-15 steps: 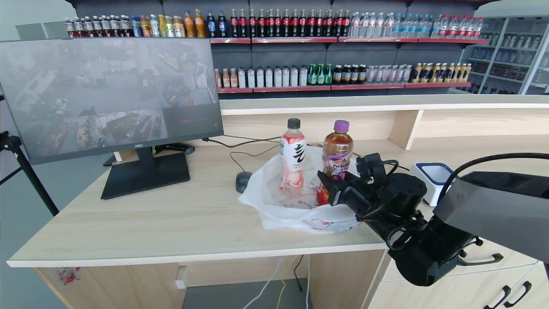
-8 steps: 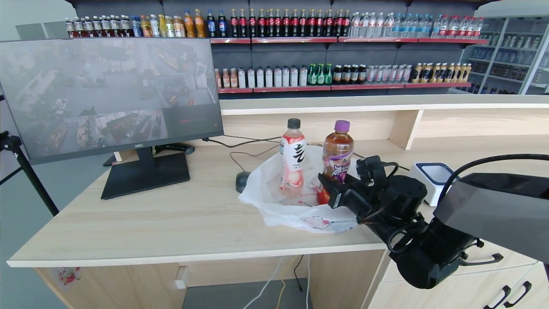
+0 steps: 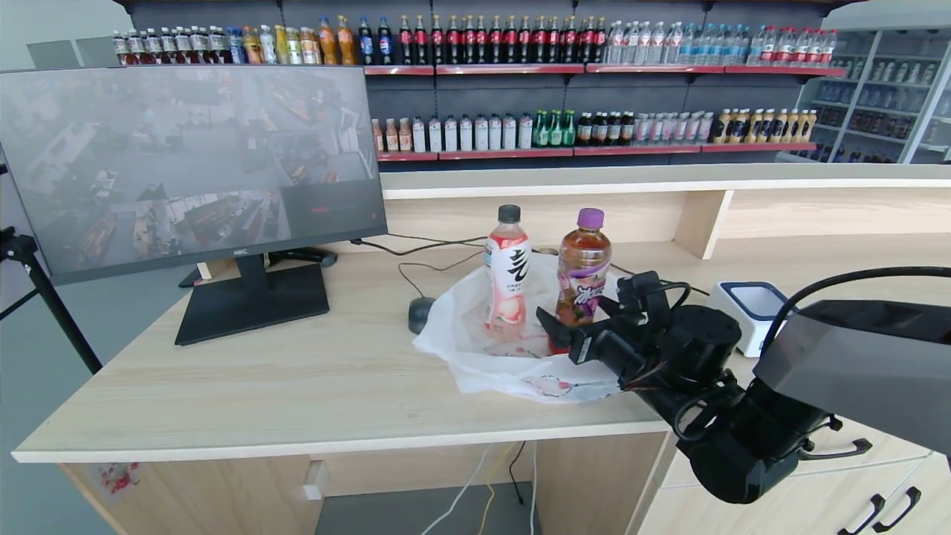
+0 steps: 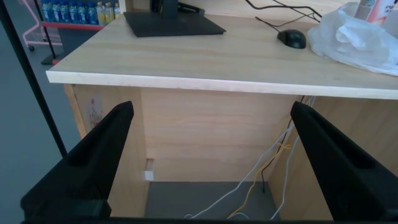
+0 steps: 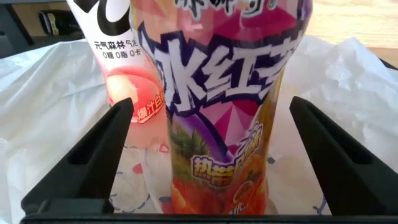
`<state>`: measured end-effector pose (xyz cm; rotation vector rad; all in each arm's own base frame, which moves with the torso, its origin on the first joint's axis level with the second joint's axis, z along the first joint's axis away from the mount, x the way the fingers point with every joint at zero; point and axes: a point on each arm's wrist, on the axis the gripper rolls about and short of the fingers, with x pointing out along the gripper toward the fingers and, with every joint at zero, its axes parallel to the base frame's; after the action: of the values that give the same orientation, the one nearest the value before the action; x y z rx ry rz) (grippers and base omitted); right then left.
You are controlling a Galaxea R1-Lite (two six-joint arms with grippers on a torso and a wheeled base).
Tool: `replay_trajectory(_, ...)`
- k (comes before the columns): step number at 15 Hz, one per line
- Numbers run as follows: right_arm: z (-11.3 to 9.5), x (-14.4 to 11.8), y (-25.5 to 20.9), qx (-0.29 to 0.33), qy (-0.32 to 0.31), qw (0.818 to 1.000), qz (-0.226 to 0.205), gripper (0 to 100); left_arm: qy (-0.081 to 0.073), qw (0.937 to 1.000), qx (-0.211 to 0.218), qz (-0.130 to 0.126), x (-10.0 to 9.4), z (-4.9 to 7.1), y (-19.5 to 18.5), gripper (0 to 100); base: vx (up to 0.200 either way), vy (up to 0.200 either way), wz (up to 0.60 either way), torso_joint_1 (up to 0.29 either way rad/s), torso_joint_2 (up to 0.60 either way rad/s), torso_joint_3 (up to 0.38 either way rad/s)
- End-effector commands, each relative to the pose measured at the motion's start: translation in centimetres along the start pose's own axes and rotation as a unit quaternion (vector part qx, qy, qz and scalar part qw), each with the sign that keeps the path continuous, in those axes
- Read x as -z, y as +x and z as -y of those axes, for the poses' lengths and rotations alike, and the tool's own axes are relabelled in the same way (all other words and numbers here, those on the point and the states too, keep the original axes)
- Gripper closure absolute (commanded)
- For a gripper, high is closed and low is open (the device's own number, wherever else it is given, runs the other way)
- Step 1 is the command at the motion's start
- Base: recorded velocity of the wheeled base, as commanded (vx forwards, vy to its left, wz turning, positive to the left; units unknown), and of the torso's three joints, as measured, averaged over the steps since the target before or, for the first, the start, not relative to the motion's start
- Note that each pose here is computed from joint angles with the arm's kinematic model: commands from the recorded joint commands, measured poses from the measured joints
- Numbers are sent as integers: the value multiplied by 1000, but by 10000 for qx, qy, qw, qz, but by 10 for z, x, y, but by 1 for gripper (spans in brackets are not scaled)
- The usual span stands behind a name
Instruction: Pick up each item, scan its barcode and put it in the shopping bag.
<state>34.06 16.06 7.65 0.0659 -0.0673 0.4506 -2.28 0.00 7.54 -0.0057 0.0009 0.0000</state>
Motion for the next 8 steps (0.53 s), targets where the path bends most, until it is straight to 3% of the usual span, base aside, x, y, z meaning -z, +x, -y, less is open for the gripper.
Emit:
replay_trajectory(1, -3, -17, -5, -43, -9, 9998, 199, 0, -2, 10000, 0, 4, 0, 0, 0, 0, 0, 0, 0, 0, 0, 0)
replay_trajectory(8, -22, -84, -62, -316, -33, 9965, 770, 0, -2, 10000, 0, 4, 0, 0, 0, 0, 0, 0, 0, 0, 0, 0)
